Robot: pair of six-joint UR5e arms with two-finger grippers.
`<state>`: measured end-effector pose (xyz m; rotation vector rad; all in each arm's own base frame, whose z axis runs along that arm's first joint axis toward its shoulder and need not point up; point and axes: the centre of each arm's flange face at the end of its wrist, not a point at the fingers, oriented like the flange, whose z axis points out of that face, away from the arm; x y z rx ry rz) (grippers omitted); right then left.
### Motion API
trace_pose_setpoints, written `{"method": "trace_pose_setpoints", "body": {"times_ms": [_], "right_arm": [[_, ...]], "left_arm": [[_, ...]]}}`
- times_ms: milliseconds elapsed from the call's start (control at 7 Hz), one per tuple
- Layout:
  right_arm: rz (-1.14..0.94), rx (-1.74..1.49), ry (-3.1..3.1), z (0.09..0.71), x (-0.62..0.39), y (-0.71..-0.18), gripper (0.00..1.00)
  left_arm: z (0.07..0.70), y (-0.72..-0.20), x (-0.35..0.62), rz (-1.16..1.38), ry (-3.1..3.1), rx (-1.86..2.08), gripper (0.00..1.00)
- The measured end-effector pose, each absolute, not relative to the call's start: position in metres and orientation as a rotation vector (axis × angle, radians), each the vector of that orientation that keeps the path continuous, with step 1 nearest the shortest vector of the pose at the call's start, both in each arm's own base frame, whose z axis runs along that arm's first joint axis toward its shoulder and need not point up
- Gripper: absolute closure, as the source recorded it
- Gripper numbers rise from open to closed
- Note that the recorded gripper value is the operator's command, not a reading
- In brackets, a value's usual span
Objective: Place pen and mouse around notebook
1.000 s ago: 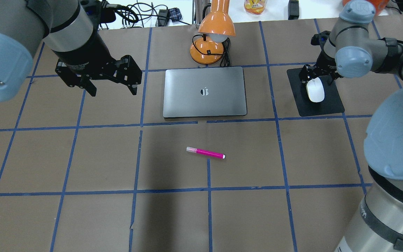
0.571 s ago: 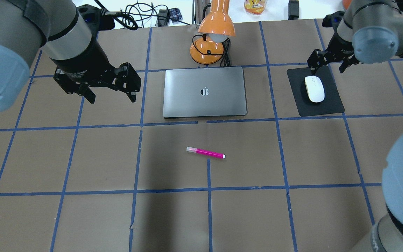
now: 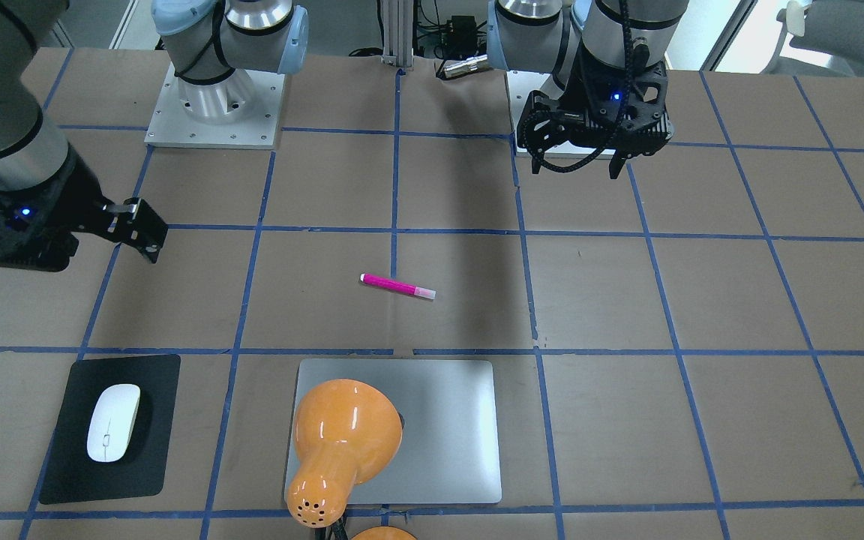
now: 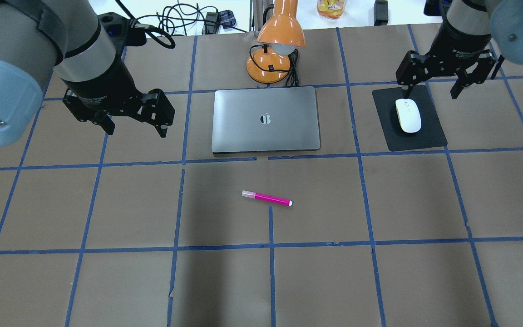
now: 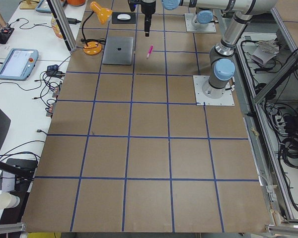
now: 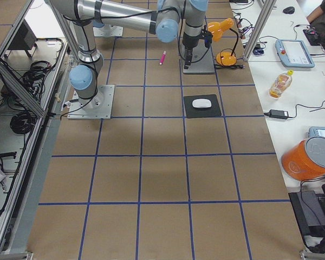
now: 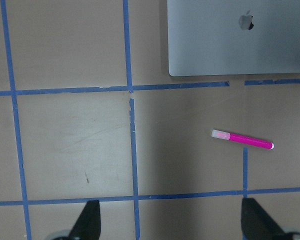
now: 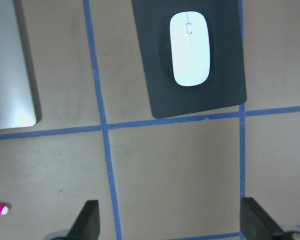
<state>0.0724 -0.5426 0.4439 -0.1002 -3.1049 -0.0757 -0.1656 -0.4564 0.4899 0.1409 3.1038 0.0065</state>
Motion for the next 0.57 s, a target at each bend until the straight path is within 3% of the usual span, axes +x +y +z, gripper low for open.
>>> {"method": "trace_pose_setpoints", "body": {"times_ms": [571], "right_arm": [[-0.105, -0.066, -3.115, 0.478, 0.092, -0.504, 0.0]], "left_arm": [[0.487, -0.457, -0.165, 0.014, 3.102, 0.154, 0.0]]}}
